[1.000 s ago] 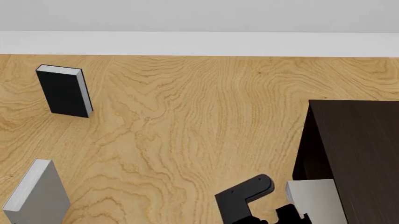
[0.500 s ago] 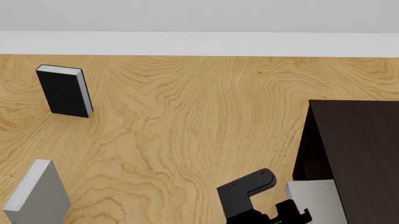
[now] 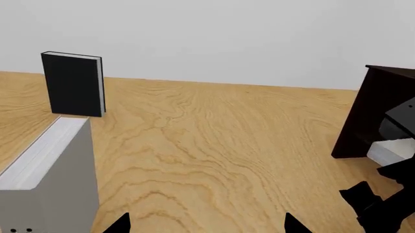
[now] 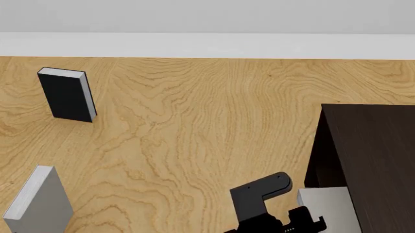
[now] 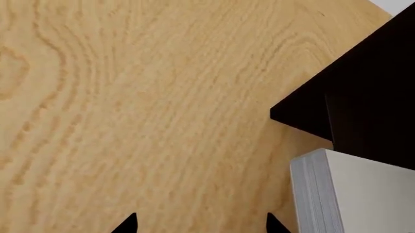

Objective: Pick up the book on the right and place it on the cabinet shelf.

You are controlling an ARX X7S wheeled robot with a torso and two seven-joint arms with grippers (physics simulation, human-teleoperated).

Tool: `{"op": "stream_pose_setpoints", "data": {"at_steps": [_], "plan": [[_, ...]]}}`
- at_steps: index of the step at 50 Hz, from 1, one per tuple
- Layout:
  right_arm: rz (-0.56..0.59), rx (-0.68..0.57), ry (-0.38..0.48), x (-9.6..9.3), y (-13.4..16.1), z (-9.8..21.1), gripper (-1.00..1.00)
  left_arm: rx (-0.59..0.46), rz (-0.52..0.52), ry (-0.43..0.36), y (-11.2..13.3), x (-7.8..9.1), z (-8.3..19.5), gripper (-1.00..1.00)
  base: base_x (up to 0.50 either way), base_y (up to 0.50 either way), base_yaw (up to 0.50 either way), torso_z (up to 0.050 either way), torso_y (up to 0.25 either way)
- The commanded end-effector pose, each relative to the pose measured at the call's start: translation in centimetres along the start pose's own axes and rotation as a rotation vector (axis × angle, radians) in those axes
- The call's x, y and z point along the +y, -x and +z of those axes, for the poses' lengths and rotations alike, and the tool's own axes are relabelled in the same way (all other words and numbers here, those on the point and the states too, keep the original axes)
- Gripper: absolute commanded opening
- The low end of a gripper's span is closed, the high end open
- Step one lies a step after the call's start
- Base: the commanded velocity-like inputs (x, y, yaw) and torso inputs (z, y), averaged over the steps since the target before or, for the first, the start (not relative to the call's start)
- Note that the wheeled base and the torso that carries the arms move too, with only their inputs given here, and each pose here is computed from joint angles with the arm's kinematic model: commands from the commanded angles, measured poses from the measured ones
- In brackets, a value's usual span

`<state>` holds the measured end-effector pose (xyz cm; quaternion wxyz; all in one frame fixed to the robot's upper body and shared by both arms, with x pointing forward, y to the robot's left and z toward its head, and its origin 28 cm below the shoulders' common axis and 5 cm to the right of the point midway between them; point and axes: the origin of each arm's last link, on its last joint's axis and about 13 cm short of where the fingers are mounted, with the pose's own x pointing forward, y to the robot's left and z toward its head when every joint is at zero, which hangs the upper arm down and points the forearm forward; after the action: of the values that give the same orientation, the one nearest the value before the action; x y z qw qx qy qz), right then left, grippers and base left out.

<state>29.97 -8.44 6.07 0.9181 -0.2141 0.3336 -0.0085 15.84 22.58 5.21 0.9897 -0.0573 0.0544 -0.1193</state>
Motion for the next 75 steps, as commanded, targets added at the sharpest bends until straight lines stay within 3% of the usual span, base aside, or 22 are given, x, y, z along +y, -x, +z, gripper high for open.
{"op": "stream_pose_setpoints", "data": {"at_steps": [1,38,75], "plan": [[-0.161,0.073,0.021,-1.9,-0.6,-1.6,1.0,0.003,0.0,0.003,0.0,0.0,-0.1,1.0,0.0,0.0,-0.01,-0.01,0.0],[-0.238,0.084,0.009,-3.5,-0.2,-1.5,1.0,0.007,0.002,0.005,-0.1,0.1,-0.2,1.0,0.0,0.0,0.0,0.0,0.0],[-0.344,0.102,0.012,-5.8,-3.1,-0.8,1.0,0.018,-0.001,0.004,-0.3,0.1,-0.5,1.0,0.01,0.0,0.0,-0.002,0.0]]}}
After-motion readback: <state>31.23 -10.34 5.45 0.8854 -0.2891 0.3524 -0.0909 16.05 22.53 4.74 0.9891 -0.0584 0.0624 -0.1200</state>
